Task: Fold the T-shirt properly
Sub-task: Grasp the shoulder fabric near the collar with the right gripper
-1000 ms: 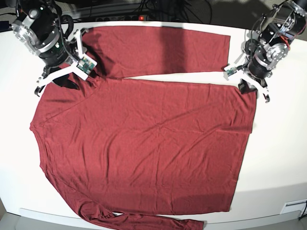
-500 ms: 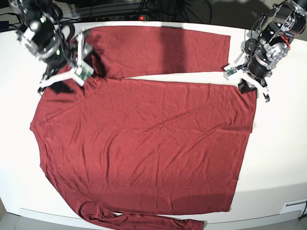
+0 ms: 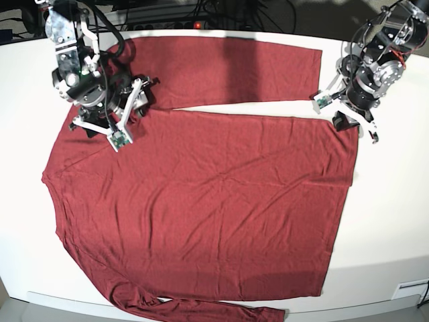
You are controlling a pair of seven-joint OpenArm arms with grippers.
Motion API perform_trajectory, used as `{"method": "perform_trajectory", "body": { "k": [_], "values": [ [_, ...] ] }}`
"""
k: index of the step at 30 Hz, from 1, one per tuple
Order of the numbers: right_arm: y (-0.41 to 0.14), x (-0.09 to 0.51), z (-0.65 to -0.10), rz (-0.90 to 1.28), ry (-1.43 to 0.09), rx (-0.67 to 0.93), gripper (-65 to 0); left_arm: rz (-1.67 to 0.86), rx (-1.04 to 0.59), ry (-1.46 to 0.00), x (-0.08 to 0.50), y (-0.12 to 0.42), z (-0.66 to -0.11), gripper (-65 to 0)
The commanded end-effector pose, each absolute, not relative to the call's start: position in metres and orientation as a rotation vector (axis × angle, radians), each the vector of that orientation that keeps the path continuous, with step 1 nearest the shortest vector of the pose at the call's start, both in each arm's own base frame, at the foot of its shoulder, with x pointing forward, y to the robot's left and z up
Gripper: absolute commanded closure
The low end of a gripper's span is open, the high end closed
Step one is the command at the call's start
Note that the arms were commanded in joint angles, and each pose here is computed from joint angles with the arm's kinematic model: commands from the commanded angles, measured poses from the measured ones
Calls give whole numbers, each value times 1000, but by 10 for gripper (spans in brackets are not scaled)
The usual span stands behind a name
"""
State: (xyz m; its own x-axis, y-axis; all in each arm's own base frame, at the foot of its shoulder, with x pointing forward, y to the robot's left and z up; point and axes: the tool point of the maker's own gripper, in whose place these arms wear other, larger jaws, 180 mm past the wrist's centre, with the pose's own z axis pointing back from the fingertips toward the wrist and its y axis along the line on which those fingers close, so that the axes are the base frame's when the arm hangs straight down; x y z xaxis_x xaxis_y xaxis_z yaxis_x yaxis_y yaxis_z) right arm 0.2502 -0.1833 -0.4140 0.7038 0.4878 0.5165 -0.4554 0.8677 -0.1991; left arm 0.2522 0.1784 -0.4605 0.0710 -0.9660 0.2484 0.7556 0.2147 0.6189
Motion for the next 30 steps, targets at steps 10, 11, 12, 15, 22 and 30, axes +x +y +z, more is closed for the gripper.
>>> {"method": "perform_trajectory", "body": {
  "k": [10, 11, 12, 15, 22, 30],
  "values": [
    [-156, 257, -401, 448, -661, 122, -407, -1355, 329, -666, 244, 178, -466, 0],
    [-152, 257, -399, 438, -671, 146, -407, -1356, 329, -666, 244, 179, -465, 0],
    [-151, 257, -399, 434, -673, 156, -406, -1356, 329, -665, 244, 179, -465, 0],
    [-155, 257, -400, 447, -664, 125, -406, -1355, 329, -666, 244, 178, -466, 0],
    [-163, 257, -404, 458, -654, 83, -406, -1356, 329, -666, 244, 179, -465, 0],
    [-175, 244, -436, 414, -578, 91, -406, -1355, 329, -666, 244, 178, -465, 0]
  ]
}}
